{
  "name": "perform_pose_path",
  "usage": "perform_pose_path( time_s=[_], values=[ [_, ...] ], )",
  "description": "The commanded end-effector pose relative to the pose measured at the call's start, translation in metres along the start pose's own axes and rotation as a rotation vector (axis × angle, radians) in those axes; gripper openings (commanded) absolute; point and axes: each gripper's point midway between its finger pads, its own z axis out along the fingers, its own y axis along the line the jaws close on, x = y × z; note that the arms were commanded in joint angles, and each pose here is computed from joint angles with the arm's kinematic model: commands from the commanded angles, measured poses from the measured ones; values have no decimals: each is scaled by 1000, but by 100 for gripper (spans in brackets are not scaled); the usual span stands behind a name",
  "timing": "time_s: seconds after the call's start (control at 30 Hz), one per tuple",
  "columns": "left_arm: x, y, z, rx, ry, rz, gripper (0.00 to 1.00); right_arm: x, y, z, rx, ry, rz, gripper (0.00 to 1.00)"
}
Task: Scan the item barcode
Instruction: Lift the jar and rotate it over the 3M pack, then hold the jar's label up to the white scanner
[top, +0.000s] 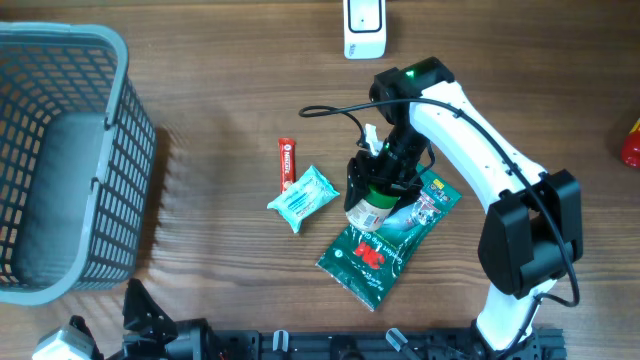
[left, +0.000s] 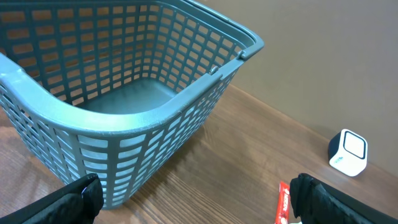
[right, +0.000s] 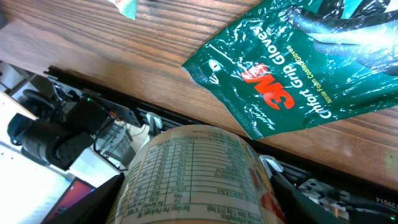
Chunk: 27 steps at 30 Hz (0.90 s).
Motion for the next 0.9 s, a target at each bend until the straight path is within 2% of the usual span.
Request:
perform_pose_path(
  time_s=[0.0,0.1,0.2,0.4,0.57,0.87],
  values=[
    [-1,-2,-1,14,-3,-6,100,7,8,-4,-34,-8,-35,66],
    [-1,-2,-1,14,-3,-6,100,-3,-8,-5,66,-56,-32,66],
    [-1,-2,-1,14,-3,-6,100,-18,-5,-6,55,-117,-36,66],
    [-1,-2,-1,14,-3,-6,100,-100,-10,-35,101,-477,28,66],
    [-1,-2,-1,14,-3,-6,100,-161,-24,-91,101,-798,90,66],
    [-1,-2,-1,14,-3,-6,100,-212,-16,-167,143,-1198,56,65]
  ],
)
